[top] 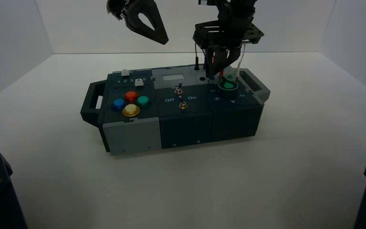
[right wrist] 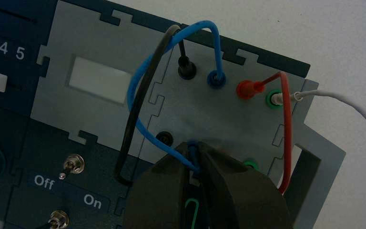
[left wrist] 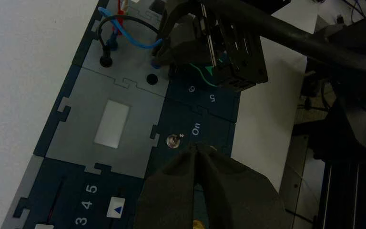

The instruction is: Pull the blue wire.

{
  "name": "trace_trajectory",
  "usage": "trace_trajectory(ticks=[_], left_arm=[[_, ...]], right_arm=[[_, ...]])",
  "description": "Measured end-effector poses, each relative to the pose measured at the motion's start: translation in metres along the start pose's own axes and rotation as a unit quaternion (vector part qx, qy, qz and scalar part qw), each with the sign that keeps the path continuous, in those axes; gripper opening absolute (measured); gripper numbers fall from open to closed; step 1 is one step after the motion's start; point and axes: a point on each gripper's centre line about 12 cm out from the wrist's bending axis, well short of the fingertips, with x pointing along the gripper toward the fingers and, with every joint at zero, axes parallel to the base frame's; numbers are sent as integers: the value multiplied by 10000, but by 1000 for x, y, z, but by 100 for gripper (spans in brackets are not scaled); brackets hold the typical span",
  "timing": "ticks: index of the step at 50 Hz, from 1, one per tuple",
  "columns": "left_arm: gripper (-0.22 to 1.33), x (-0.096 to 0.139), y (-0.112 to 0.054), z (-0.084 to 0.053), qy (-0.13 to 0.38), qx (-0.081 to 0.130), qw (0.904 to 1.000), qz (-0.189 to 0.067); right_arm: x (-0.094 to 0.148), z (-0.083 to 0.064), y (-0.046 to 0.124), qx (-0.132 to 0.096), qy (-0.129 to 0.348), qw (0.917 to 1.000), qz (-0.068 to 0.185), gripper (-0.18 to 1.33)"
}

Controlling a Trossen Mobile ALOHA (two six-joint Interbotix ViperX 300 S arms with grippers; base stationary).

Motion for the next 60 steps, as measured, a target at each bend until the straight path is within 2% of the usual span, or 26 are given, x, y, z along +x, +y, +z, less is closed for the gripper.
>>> trace_trajectory(ticks=[25, 39, 60], left_arm=[[-16, 0, -1, -2, 22, -21, 10000, -34], [-16, 1, 0, -2, 16, -25, 10000, -36], [-16, 0, 0, -2, 13, -31, 10000, -32]], right_arm=[[-7, -2, 0, -38, 93, 9999, -9, 1], [-27, 5, 0, -46, -92, 9999, -1, 1], [-30, 4, 0, -41, -53, 10000, 7, 1]])
